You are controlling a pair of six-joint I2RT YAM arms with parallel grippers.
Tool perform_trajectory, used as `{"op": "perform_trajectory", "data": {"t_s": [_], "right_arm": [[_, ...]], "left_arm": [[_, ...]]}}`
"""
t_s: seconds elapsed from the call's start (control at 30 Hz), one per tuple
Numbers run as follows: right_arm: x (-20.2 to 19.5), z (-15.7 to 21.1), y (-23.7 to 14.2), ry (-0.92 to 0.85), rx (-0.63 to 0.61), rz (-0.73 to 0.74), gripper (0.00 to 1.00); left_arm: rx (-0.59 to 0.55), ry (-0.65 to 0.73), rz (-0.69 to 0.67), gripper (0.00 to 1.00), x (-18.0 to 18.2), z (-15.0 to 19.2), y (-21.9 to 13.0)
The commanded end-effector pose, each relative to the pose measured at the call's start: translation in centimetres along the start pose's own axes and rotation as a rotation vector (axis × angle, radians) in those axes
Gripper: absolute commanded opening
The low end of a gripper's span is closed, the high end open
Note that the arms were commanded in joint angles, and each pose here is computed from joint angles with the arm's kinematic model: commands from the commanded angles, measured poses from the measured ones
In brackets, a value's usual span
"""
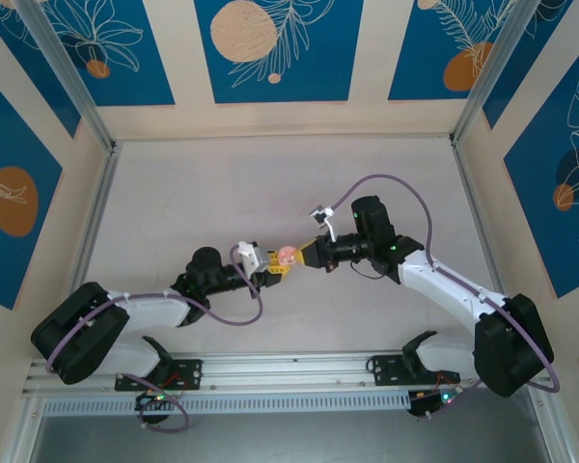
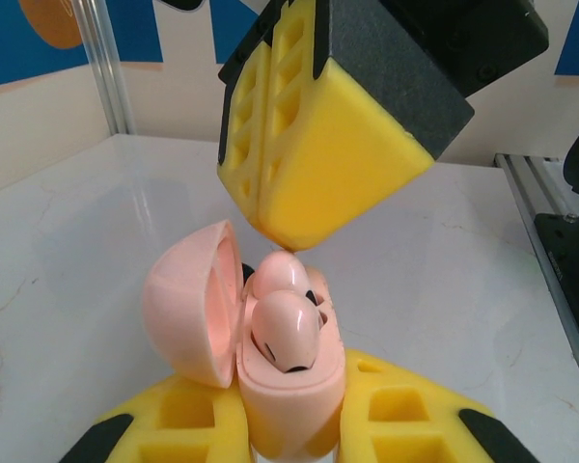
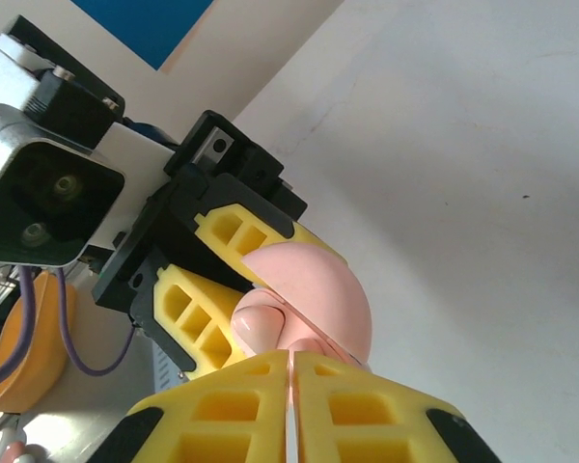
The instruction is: Insert wireless bluetooth earbuds into charging case
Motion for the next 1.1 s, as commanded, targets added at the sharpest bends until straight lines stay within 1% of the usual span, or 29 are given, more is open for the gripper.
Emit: {"op": "perform_trajectory", "data": {"t_s": [0.0,0.1,0.2,0.37,0.43,0.47,0.97,1.07], "right_arm": [[0.0,0.0,0.3,-0.018,0.024,0.011,0.10],[0.2,-0.4,-0.2,-0.040,0.008,0.024,0.12],[0.4,-0.9,-1.1,-0.069,-0.032,0.046,0.18],[0.3,-1.7,-2.9,-0.069,-0.106,0.048,0.44],[0.4,-1.9,-3.0,-0.068,-0.113,0.026,0.51],[0.6,-2.1,-3.0,-0.066,-0.110,0.010,0.52],[1.7,-2.4,-0.3,-0.049,-0.042,-0.173,0.53],[2.1,-2.3,-0.2,-0.051,-0.038,-0.204,0.50]], "left_arm": [[-0.062,0.052,0.046,0.09,-0.9,-2.2,0.3],[-0.061,0.053,0.049,0.09,-0.9,-2.2,0.2],[-0.059,0.052,0.052,0.09,-1.0,-2.1,0.2],[-0.066,0.055,0.066,0.09,-1.3,-2.4,0.0],[-0.076,0.050,0.076,0.09,-1.5,-2.7,0.0],[-0.083,0.051,0.085,0.09,-1.7,-2.9,0.0],[-0.086,0.041,0.103,0.09,-1.9,-3.0,0.0],[-0.081,0.039,0.101,0.09,-1.8,-2.9,0.1]]}}
Point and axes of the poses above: each hand's point on the last joint's axis, 136 mm out from that joint toward the fingers, its own y axis out along the fingers, its own x axis along the line the jaws close on, z = x × y, the point moved 1 cm from there along -y, back along the fingers, and after that the axes turned 9 degrees about -y, right-handed, at the moved point
